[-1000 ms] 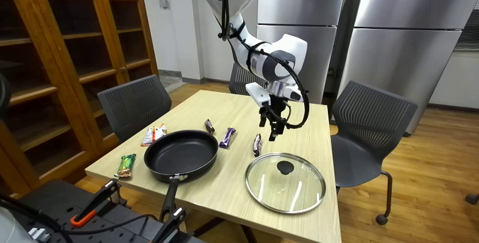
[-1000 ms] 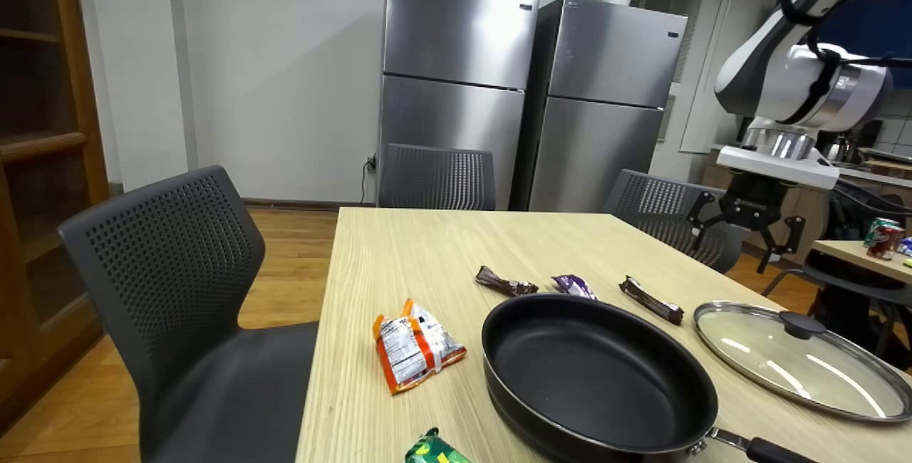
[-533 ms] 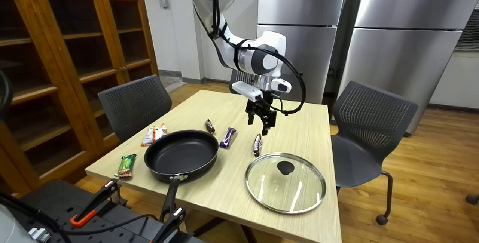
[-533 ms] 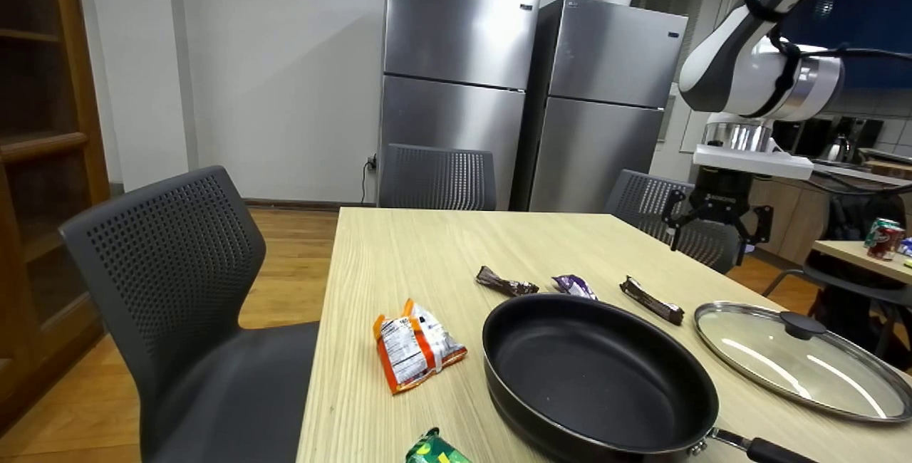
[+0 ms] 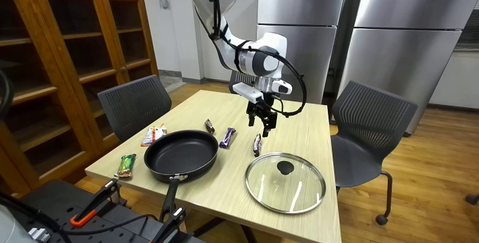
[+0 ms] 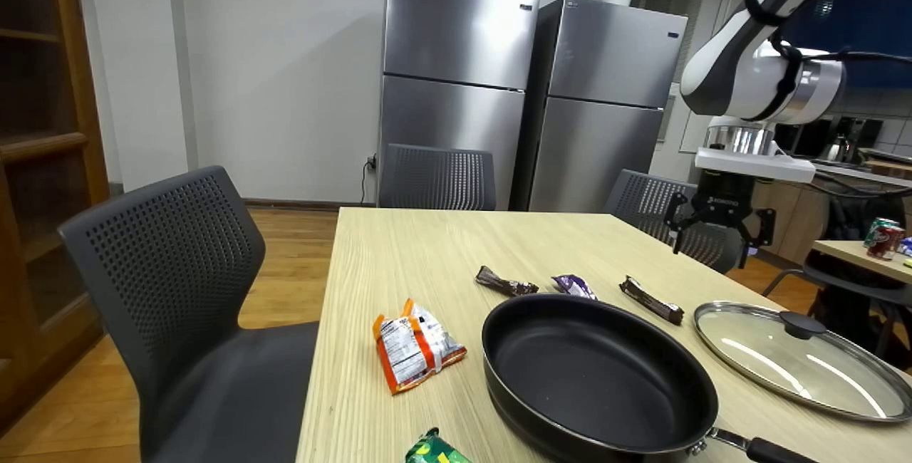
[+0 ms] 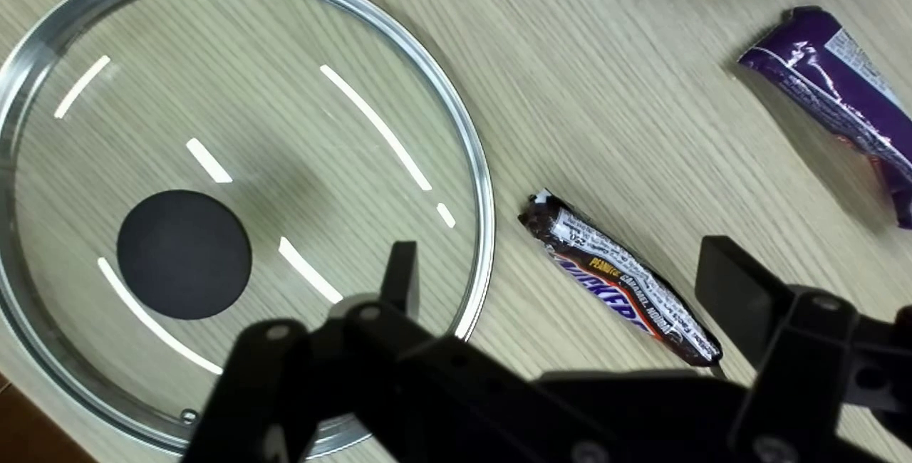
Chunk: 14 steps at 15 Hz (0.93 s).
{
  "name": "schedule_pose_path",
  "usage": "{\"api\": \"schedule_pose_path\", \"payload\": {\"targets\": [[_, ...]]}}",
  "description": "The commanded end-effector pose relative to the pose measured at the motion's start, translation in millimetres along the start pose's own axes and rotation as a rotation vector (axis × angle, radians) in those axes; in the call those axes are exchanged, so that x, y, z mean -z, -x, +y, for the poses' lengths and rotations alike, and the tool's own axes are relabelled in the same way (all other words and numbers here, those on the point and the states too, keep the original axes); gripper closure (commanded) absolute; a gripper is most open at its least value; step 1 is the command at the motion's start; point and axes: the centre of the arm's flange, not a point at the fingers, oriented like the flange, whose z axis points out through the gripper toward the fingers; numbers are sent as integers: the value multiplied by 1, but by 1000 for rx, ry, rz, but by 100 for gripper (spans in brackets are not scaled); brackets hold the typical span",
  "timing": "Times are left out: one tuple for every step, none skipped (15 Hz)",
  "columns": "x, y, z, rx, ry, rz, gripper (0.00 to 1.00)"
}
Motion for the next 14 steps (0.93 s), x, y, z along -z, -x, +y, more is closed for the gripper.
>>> {"api": "schedule_pose_path", "payload": {"targets": [[-7,-6,-8,-25,-2,19,0],[-10,-7,-10,-27,-2,25,0],[-13,-10,-13,-29,0,36,0],[-17,-11,-16,-27,5,42,0],[-20,-13,-19,-23,13,46,0],[-23,-14,-22,-18,21,50,0],[-27,-15,-26,-11,31,54,0],[-31,-18,-30,-7,38,57,0],[-35,-21,-34,-2,60,61,0],[-38,-23,-36,10,78,59,0],[-41,-25,-38,17,94,66,0],[-44,-27,-41,25,111,74,0],[-47,-29,-43,36,128,79,0],[-50,-31,-45,44,142,83,0]]}}
